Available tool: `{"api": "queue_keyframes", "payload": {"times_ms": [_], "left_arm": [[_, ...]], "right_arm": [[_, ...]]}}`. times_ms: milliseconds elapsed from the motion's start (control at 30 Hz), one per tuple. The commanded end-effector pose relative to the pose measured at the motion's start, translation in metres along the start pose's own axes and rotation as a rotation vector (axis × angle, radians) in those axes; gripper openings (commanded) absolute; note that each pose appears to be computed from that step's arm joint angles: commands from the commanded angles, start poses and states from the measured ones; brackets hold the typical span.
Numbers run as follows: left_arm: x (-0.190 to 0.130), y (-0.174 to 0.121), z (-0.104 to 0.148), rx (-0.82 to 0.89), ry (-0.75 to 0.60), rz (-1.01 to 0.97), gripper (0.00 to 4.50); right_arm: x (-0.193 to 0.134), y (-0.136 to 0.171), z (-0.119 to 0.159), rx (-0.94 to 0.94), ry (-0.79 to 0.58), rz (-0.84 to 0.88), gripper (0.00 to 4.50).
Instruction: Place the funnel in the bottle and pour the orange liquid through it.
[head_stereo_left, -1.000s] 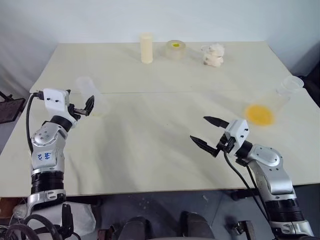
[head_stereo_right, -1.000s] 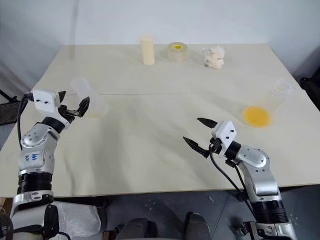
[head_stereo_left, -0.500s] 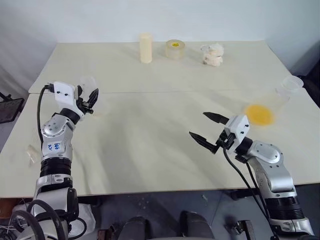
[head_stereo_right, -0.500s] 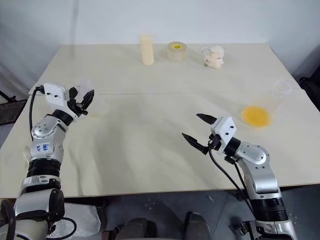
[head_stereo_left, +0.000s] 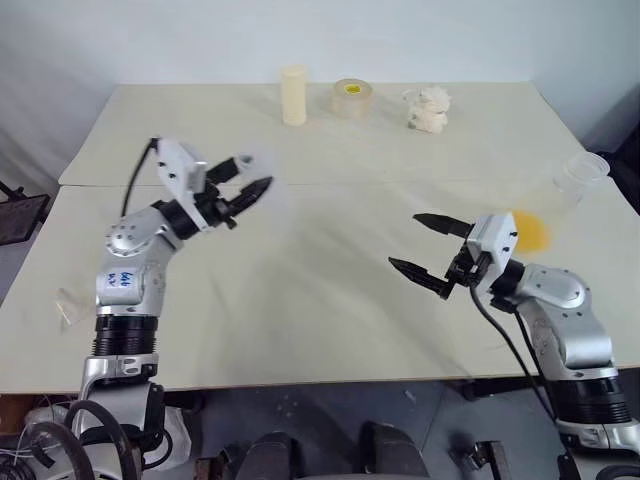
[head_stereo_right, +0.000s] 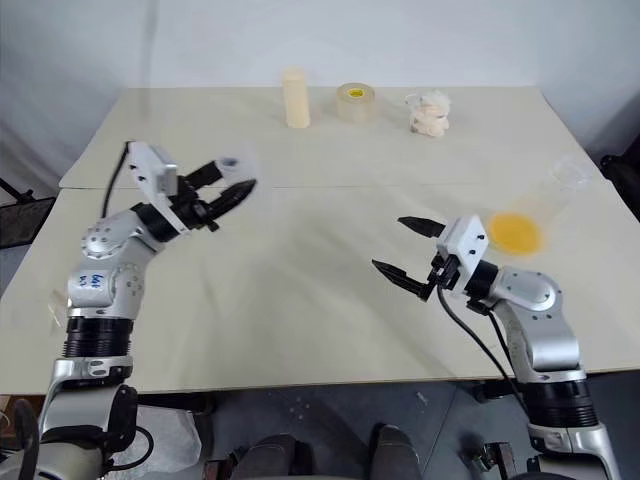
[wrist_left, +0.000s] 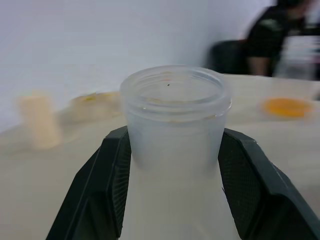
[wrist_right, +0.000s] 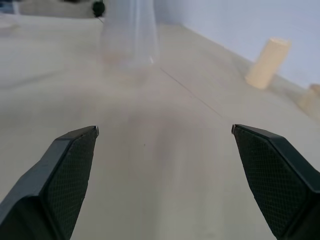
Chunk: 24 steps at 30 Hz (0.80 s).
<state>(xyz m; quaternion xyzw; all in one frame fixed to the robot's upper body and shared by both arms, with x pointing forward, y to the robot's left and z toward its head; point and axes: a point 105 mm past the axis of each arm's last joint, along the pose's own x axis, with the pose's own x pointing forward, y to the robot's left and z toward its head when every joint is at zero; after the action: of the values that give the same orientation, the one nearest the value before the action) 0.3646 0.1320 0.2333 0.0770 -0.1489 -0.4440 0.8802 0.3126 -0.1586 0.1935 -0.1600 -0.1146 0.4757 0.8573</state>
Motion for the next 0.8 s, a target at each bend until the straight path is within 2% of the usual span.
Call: {"api": "queue_keyframes", "payload": {"times_ms": [33,200,567,633,800], "left_arm": [[0.015,-0.027,0.012,-0.008,-0.045,-0.121,2.23],[0.032,-0.053,-0.002,-0.03,0.001,-0.207,2.23],[0.049,-0.073,-0.031,-0.035,0.086,-0.274,2.23],[0.05,-0.075,-0.032,-0.028,0.087,-0.277,2.98],[0.048,-0.078,-0.031,-0.025,0.096,-0.293,4.47]], "right_arm": [[-0.014,0.0,0.017,0.038,-0.051,0.055,4.5],[-0.023,0.003,0.018,0.051,-0.038,0.058,4.5],[-0.028,0.011,0.018,0.048,-0.043,-0.002,4.5],[-0.028,0.012,0.018,0.045,-0.044,-0.011,4.5],[-0.029,0.015,0.019,0.047,-0.044,-0.022,4.5]]}}
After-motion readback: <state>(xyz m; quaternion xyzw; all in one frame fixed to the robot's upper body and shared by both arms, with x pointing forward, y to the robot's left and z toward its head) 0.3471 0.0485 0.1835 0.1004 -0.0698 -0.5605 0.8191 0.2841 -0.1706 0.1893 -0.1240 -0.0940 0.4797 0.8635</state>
